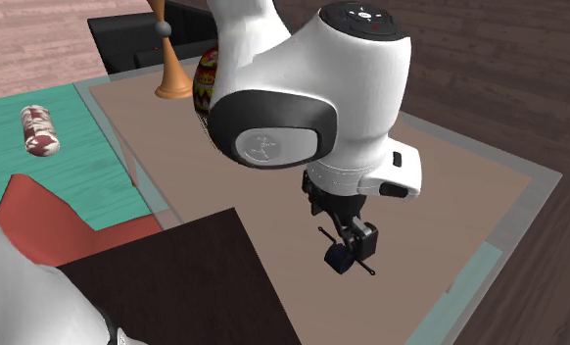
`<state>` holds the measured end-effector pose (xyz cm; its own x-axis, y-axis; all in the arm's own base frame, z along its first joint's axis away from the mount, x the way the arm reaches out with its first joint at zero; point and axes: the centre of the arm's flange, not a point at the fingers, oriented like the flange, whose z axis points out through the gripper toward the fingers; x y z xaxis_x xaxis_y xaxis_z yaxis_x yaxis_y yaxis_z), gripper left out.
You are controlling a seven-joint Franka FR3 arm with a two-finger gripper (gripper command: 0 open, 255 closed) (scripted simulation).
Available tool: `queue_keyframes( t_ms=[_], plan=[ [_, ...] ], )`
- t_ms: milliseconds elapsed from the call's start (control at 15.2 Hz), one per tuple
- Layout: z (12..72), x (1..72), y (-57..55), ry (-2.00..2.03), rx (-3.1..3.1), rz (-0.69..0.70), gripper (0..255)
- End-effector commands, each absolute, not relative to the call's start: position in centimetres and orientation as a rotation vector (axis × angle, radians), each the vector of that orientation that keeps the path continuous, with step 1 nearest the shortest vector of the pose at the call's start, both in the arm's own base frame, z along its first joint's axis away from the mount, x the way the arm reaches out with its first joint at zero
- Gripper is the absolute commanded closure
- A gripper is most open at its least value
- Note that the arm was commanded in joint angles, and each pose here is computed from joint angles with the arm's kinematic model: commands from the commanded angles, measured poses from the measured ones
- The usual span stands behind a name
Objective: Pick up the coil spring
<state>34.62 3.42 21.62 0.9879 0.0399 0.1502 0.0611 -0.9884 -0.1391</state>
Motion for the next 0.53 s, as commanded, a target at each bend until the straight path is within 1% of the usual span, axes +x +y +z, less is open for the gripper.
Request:
queue_keyframes(
  t_ms=[0, 198, 462],
  plan=[
    [19.0, 34.6, 3.3, -0.059, -2.992, -0.241, 0],
    [15.2, 35.3, 3.7, -0.064, -2.991, -0.264, 0],
    [12.9, 35.4, 3.8, -0.064, -2.991, -0.268, 0]
  ],
)
